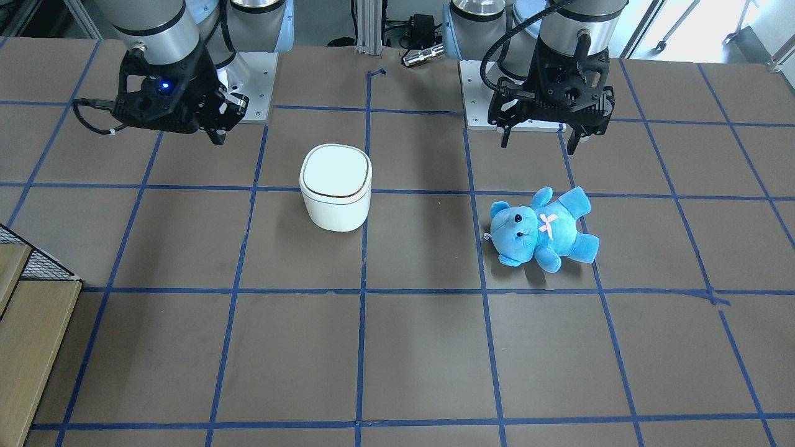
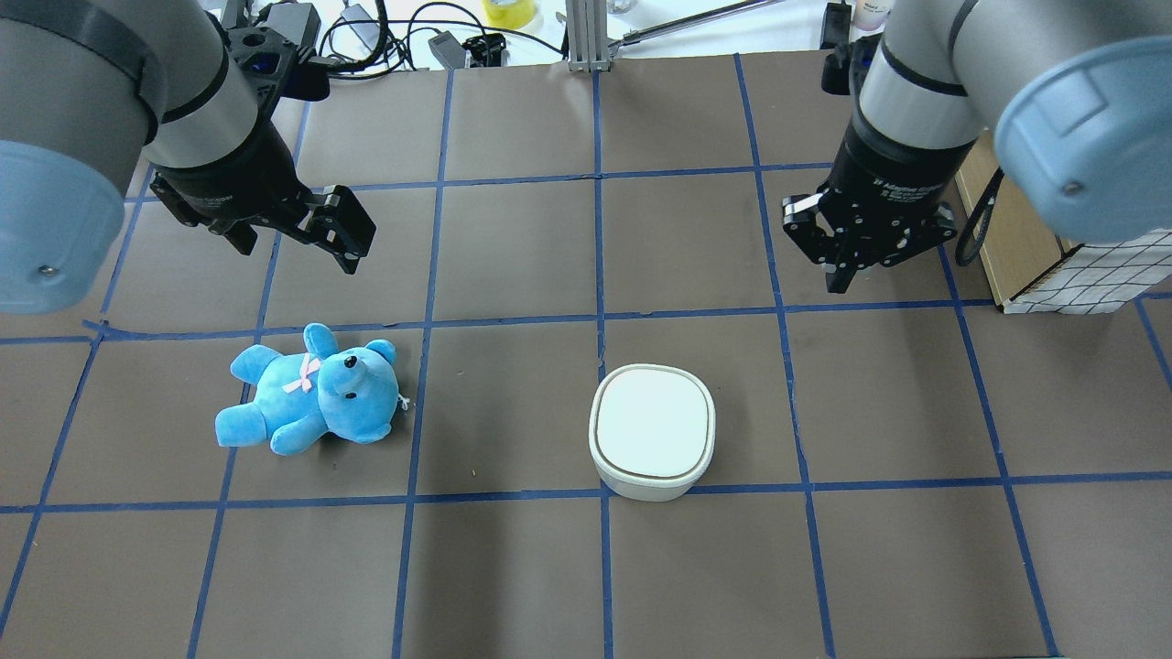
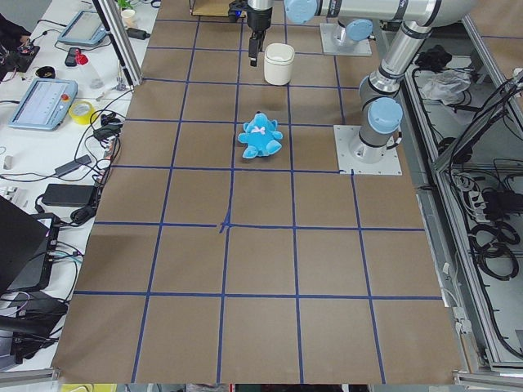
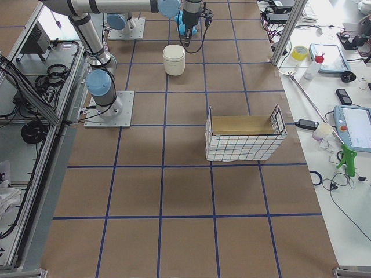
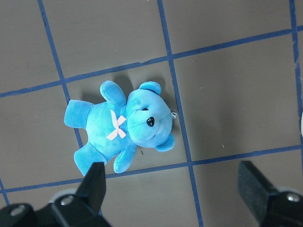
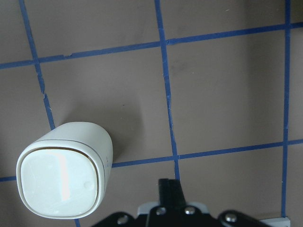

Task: Open trash can with right arm
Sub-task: 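Move the right gripper over the white trash can lid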

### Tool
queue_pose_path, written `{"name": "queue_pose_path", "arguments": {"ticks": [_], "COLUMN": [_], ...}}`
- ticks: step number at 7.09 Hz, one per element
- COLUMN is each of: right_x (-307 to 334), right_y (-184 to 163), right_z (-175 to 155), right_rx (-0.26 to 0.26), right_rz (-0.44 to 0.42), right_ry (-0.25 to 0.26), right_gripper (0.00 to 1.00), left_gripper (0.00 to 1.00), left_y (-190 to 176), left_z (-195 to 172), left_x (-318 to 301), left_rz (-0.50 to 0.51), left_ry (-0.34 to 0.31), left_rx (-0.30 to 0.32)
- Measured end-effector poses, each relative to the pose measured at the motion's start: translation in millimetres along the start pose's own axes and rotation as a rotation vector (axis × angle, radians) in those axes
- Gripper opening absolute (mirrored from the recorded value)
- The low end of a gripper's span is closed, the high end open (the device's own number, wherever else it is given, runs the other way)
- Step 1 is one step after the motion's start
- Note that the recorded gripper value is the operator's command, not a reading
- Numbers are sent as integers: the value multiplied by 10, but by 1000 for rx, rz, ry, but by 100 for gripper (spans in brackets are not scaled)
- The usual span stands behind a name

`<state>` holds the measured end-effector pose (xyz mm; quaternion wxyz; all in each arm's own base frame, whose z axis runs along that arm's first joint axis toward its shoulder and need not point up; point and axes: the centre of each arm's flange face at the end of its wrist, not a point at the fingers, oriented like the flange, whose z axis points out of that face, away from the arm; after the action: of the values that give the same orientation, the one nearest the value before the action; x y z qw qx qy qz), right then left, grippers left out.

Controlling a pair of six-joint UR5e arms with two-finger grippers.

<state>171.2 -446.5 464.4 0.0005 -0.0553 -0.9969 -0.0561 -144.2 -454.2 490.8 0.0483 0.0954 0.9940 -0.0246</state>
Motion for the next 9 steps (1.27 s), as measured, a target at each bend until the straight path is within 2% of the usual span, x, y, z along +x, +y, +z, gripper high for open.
{"name": "queue_pose_path", "arguments": {"ticks": [3,6,9], "right_x": [-363,-629,-801], "right_y": [186,381,438], "right_z": [380,934,1246], "right_rx": [-39,-31,-48], "right_rz": [-11,-41,-64], "right_ry": [-27,-27,-22], "right_gripper": [0,0,0], "left_gripper": [100,100,100], "left_y": [-1,0,0], "left_z": [-1,0,0], "left_x": [0,0,0], "left_rz": [0,0,0], "left_ry": [0,0,0], "left_rx": [1,0,0]}}
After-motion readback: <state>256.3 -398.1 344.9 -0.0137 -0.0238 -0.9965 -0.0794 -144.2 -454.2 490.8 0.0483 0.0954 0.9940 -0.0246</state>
